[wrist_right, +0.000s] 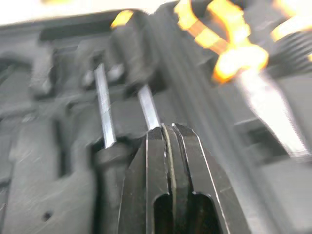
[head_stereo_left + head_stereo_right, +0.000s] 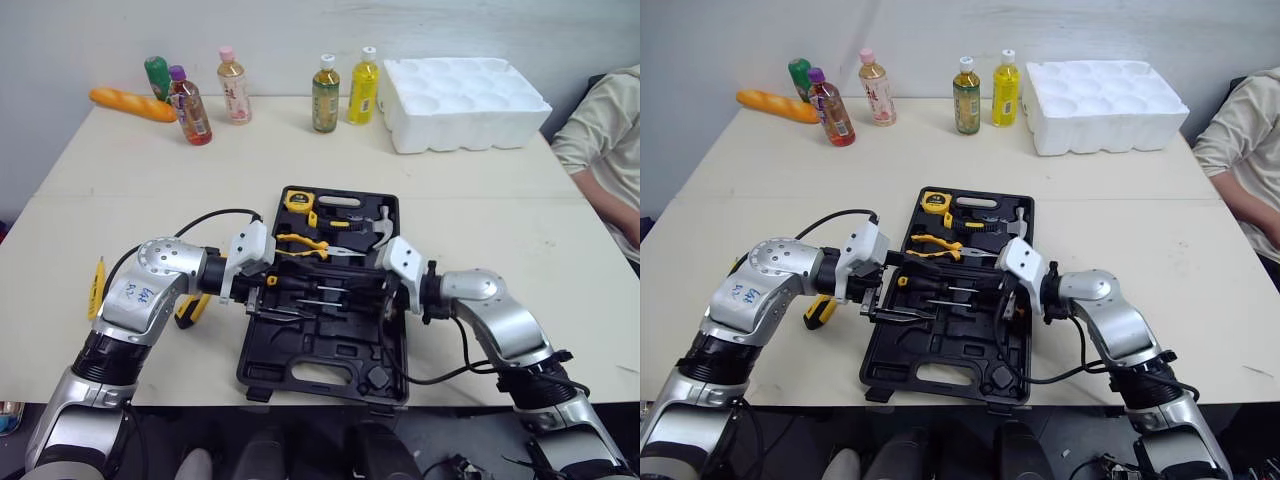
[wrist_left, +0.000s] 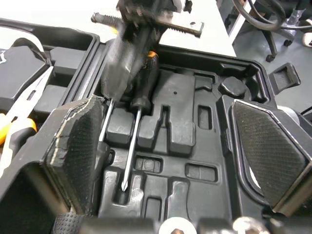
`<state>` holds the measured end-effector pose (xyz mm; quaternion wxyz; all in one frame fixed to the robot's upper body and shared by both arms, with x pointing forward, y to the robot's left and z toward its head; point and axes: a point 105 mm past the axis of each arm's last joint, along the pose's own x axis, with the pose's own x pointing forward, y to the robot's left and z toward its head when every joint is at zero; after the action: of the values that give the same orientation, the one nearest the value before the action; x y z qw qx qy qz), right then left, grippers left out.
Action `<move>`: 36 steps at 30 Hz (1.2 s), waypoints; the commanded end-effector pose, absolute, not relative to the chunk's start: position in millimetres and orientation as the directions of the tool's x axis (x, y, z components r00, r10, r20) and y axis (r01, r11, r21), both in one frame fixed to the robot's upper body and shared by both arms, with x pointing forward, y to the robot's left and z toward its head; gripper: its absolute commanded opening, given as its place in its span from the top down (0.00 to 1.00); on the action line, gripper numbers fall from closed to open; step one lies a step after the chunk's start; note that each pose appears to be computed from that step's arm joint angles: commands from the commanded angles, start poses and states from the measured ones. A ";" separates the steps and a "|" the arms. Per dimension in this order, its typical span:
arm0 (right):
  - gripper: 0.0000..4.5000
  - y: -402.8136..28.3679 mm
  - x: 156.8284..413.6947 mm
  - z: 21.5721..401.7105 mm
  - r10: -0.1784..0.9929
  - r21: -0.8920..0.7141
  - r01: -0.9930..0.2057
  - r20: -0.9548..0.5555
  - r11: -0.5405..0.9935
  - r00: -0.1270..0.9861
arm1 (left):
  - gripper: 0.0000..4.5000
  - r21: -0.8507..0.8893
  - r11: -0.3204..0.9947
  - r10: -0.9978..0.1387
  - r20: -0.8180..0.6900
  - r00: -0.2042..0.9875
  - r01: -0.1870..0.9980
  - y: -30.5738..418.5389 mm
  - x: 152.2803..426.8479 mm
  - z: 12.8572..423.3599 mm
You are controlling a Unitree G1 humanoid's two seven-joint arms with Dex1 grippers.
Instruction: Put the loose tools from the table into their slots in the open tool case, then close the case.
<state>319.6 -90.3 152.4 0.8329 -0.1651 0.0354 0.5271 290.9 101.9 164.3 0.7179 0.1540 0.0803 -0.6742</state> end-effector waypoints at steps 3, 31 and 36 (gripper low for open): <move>0.85 -121.1 289.4 198.5 0.888 -0.272 -0.887 -0.172 0.372 0.426 | 0.00 0.061 0.165 -0.946 -0.273 0.175 0.984 131.8 291.2 172.4; 0.01 -370.9 264.0 199.0 0.431 -0.265 -0.560 -0.416 0.785 0.801 | 0.00 -0.017 0.981 -0.193 -0.207 0.959 0.194 397.1 209.6 146.9; 0.01 -369.6 265.9 195.3 0.425 -0.268 -0.551 -0.408 0.790 0.808 | 0.00 -0.008 0.989 -0.148 -0.198 0.969 0.150 415.0 215.4 147.3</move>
<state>266.0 -368.8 187.2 0.9294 -0.1788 0.1807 0.2674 214.6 408.2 135.9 0.9898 -0.0150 0.1136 -0.0848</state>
